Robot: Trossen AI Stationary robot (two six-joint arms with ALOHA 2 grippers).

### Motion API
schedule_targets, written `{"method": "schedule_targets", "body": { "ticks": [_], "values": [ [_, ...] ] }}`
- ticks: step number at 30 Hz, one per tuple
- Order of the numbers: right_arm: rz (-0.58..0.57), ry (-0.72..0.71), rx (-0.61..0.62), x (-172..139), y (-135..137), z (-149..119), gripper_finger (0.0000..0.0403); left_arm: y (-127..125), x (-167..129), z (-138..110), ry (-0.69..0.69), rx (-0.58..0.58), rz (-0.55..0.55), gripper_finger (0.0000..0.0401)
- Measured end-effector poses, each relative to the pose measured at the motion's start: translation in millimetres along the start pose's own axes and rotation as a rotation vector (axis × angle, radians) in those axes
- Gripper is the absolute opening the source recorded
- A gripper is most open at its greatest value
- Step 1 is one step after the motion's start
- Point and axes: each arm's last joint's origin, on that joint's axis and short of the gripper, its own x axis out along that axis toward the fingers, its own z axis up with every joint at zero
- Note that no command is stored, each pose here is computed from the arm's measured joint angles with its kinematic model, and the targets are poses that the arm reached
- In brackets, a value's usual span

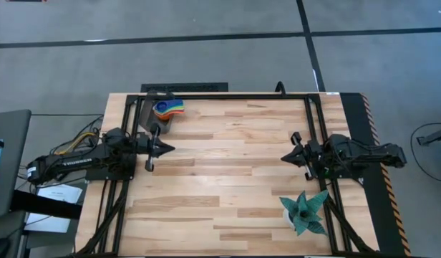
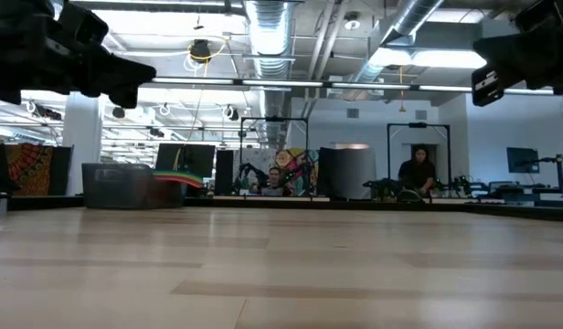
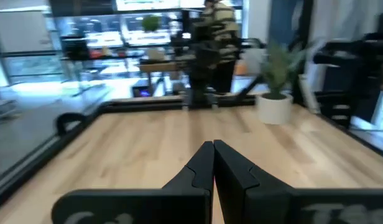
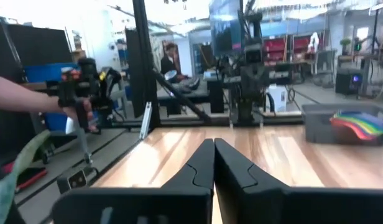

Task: Nest measuring cups in basket
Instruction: Return to Home Position

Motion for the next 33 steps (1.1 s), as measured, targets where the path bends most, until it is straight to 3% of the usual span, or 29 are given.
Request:
{"method": "schedule_targets", "body": {
  "ticks": [5, 18, 26, 33],
  "values": [
    [-0.006, 0.049, 0.010, 0, -1, -5, 0.0020, 3, 1, 8, -0.024, 0.001, 0.083, 0.0000],
    [-0.008, 0.063, 0.012, 0, -1, -6, 0.0045, -2, -10, 6, 0.036, 0.085, 0.065, 0.0000],
    [-0.010, 0.071, 0.013, 0, -1, -7, 0.0038, -8, -18, -2, 0.025, 0.058, -0.058, 0.0000],
    [-0.012, 0.078, 0.015, 0, -1, -8, 0.0032, -7, -17, -5, 0.063, 0.090, -0.006, 0.0000]
  ]
}}
